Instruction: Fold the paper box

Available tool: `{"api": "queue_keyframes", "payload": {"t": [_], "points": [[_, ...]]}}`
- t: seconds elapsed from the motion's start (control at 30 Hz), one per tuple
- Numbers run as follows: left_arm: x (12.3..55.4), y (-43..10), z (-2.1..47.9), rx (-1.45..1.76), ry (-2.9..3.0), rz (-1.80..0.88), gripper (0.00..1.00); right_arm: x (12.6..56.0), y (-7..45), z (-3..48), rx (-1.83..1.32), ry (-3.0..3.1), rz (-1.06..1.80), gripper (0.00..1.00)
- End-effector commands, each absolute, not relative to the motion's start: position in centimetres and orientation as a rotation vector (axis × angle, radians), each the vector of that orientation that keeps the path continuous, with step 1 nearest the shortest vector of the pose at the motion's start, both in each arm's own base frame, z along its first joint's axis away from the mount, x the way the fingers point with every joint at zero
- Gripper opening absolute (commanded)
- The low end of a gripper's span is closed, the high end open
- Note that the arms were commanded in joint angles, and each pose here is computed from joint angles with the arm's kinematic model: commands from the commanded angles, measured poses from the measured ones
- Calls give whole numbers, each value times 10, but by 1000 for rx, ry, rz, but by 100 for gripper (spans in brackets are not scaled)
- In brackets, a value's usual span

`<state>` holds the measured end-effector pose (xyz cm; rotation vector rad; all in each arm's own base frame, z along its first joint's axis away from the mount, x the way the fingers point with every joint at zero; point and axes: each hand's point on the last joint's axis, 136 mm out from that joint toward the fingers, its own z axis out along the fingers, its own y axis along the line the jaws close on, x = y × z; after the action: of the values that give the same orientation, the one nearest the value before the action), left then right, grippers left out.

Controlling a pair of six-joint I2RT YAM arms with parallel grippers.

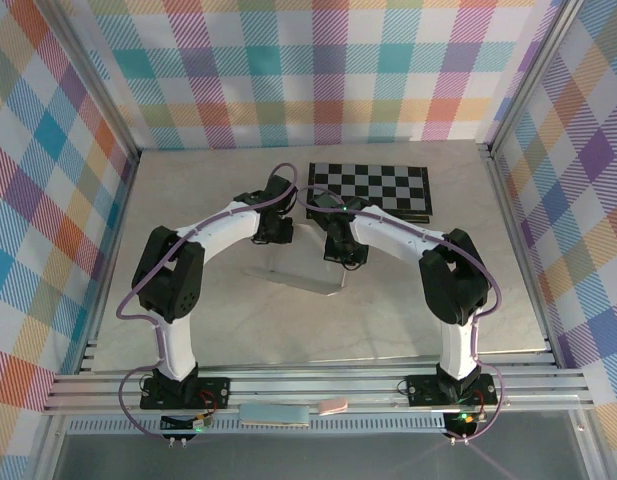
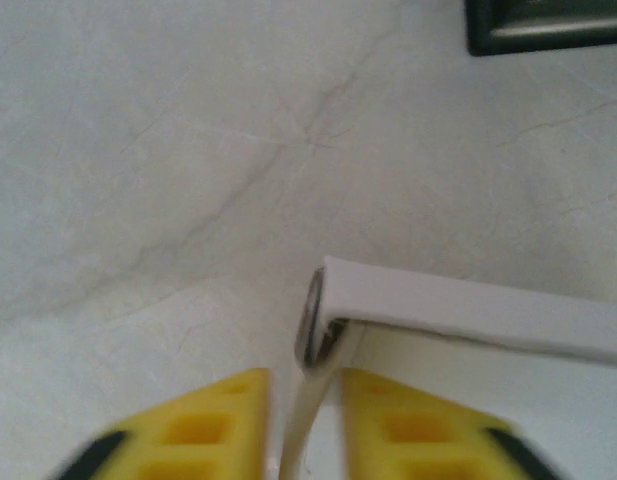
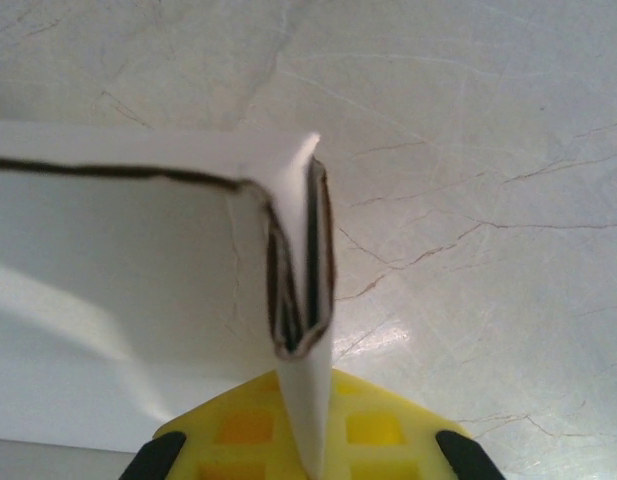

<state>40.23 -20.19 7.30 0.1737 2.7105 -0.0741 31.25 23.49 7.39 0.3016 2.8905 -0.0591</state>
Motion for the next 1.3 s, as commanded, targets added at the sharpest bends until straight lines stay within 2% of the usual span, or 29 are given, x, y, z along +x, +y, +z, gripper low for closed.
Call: {"api": "queue_keyframes", "payload": {"t": [0.0, 0.07, 0.3, 0.47, 0.57, 0.77, 0.93, 1.1, 1.27], "points": [[397, -194, 110, 41, 2669, -88, 38, 306, 232, 74, 369, 2910, -46, 0], [397, -199, 140, -2, 2626, -158, 43, 305, 232, 72, 407, 2923, -23, 0], [398, -170, 224, -255, 2456, -257, 47, 302, 228, 68, 593, 2958, 44, 0], [392, -142, 289, -346, 2306, -254, 46, 286, 219, 66, 965, 2974, 33, 0], [382, -140, 307, -339, 2307, -292, 45, 267, 222, 63, 1307, 2953, 49, 0], [352, -141, 312, -289, 2388, -347, 45, 235, 254, 51, 2011, 2832, 171, 0], [320, -164, 301, -128, 2474, -535, 44, 237, 271, 59, 2233, 2685, 227, 0], [288, -174, 278, -50, 2609, -627, 44, 244, 289, 49, 2324, 2645, 261, 0], [267, -174, 261, -12, 2675, -648, 44, 251, 294, 49, 2275, 2663, 305, 28]]}}
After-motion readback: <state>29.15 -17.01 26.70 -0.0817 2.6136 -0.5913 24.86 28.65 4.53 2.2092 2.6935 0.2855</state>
